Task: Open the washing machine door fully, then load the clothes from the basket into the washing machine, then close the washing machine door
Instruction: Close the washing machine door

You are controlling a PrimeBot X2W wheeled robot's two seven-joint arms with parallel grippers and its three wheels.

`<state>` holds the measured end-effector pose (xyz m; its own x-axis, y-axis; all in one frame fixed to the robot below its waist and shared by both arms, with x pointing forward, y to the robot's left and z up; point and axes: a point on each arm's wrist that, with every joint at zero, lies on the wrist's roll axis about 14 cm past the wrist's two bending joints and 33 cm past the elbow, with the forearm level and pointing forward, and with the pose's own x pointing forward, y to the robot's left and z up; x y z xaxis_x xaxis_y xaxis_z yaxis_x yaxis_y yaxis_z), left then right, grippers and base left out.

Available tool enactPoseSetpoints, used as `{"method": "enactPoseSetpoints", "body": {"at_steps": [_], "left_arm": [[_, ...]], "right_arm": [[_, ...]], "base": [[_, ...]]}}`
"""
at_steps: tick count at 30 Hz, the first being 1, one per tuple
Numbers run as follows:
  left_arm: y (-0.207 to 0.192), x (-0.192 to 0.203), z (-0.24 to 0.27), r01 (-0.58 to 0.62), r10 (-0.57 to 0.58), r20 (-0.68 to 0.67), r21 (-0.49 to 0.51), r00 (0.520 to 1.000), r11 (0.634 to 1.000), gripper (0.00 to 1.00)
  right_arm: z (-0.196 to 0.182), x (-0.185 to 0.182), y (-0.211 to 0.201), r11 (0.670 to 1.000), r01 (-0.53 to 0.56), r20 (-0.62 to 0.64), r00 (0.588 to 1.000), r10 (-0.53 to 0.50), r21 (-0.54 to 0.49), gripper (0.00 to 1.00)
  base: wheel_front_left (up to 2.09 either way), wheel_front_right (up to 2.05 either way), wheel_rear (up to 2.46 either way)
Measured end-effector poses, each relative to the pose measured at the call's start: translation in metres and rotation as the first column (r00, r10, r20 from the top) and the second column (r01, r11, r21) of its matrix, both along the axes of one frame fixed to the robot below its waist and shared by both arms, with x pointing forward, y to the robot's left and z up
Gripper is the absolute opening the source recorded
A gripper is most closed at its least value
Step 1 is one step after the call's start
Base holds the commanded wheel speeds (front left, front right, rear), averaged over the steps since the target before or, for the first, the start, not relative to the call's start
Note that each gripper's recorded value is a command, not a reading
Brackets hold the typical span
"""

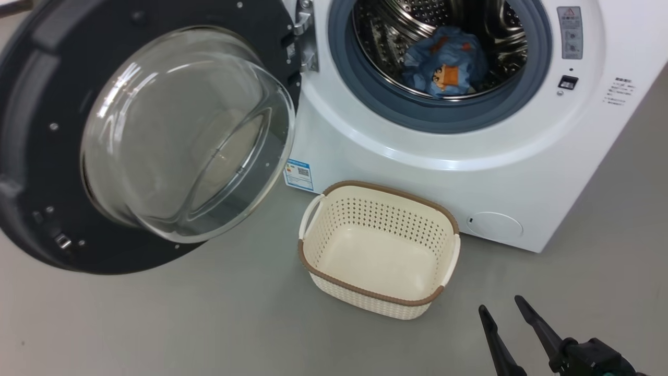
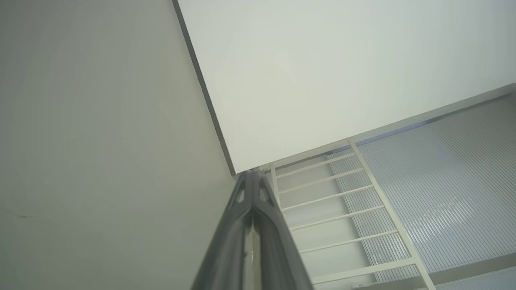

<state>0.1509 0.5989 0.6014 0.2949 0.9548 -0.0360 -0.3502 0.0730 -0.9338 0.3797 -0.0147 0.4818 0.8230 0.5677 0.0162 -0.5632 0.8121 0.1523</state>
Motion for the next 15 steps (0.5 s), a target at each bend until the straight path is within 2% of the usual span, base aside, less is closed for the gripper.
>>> {"method": "enactPoseSetpoints", "body": {"at_steps": [7, 15], "left_arm": [[0.0, 0.044, 0.008, 0.113, -0.112, 0.037, -0.03, 0.993, 0.993, 0.0], [-0.015, 0.11, 0.009, 0.287, -0.276, 0.132, -0.077, 0.952, 0.955, 0.0]], "right_arm": [[-0.003, 0.009, -0.018, 0.999, 0.04, 0.004, 0.999, -0.04, -0.015, 1.0], [-0.011, 0.016, -0.039, 0.995, 0.091, -0.009, 0.996, -0.091, -0.03, 1.0]], "base": [[0.0, 0.0, 0.0], [0.0, 0.0, 0.0]]}}
